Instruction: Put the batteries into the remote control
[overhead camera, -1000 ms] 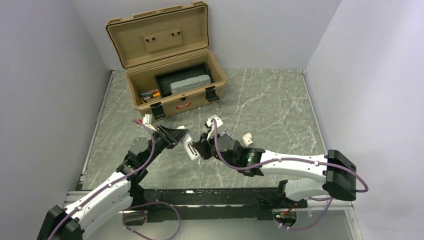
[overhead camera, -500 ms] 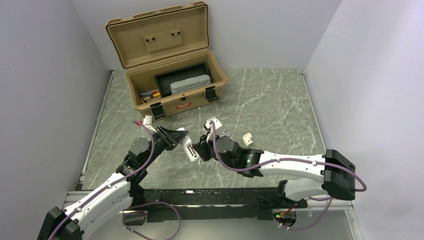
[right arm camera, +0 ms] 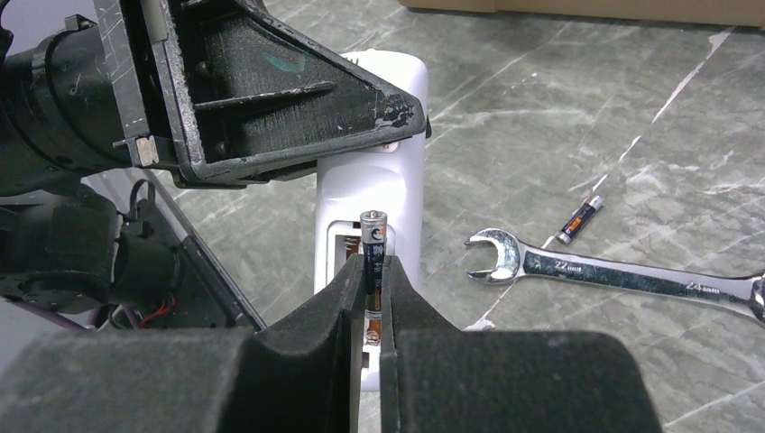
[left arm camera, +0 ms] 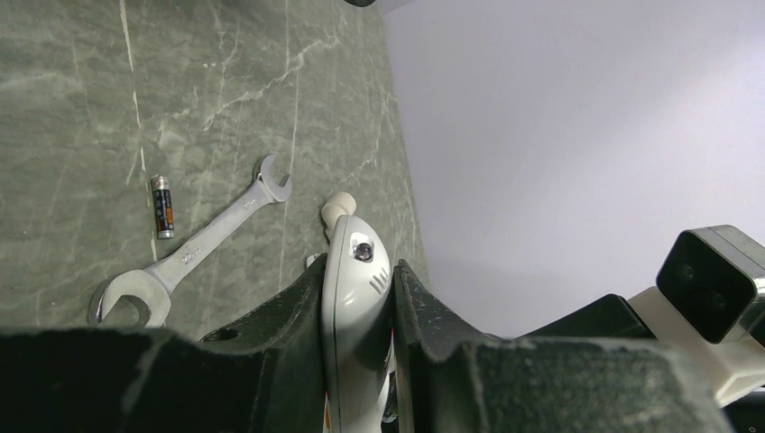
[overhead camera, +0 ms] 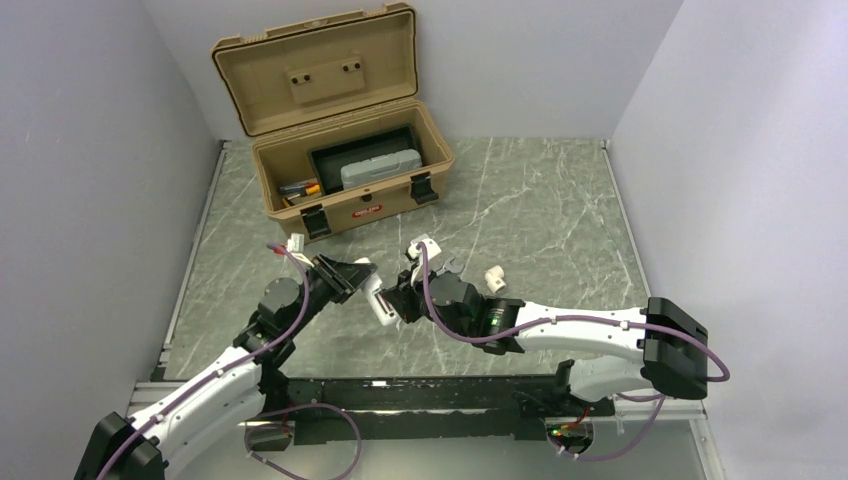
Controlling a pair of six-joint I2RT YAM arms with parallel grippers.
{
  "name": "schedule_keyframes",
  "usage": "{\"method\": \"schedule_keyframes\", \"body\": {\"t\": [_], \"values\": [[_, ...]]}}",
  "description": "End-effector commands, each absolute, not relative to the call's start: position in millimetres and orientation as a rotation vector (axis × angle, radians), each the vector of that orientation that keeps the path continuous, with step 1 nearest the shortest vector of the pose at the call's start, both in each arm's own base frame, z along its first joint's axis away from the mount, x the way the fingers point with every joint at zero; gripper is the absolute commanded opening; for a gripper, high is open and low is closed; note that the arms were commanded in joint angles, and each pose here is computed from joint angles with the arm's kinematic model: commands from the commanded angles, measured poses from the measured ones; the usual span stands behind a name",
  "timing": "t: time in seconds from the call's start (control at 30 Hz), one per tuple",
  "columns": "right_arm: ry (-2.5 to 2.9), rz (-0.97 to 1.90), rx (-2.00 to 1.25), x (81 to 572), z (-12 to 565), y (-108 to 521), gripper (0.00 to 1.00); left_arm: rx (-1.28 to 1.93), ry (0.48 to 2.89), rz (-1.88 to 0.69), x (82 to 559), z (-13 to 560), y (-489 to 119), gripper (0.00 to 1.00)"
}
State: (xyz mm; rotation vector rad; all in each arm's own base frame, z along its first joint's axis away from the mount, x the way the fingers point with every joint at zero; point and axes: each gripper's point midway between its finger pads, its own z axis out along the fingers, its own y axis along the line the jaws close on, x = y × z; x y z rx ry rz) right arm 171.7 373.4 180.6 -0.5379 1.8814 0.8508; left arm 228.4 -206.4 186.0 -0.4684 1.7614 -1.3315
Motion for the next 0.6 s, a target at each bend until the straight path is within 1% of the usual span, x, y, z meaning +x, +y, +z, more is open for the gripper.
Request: {"method": "schedule_keyframes", "body": {"t": [0.0, 0.1, 0.2, 0.57], "values": [[1.838, 0.912, -0.52, 169, 195, 378, 0.0, -0.455, 1.65, -1.409, 228, 213, -207, 0.0], [1.853, 0.904, -0.526, 168, 191, 377, 0.0, -0.434, 1.636, -1.432, 225, 216, -209, 0.0], [1.866, 0.887, -0.533, 168, 189, 375, 0.03, -0.424, 1.617, -1.455, 224, 217, -211, 0.0], [1.891, 0.857, -0.541, 166, 182, 365, 0.02, -0.404, 1.574, -1.507, 219, 229, -213, 0.0]]}}
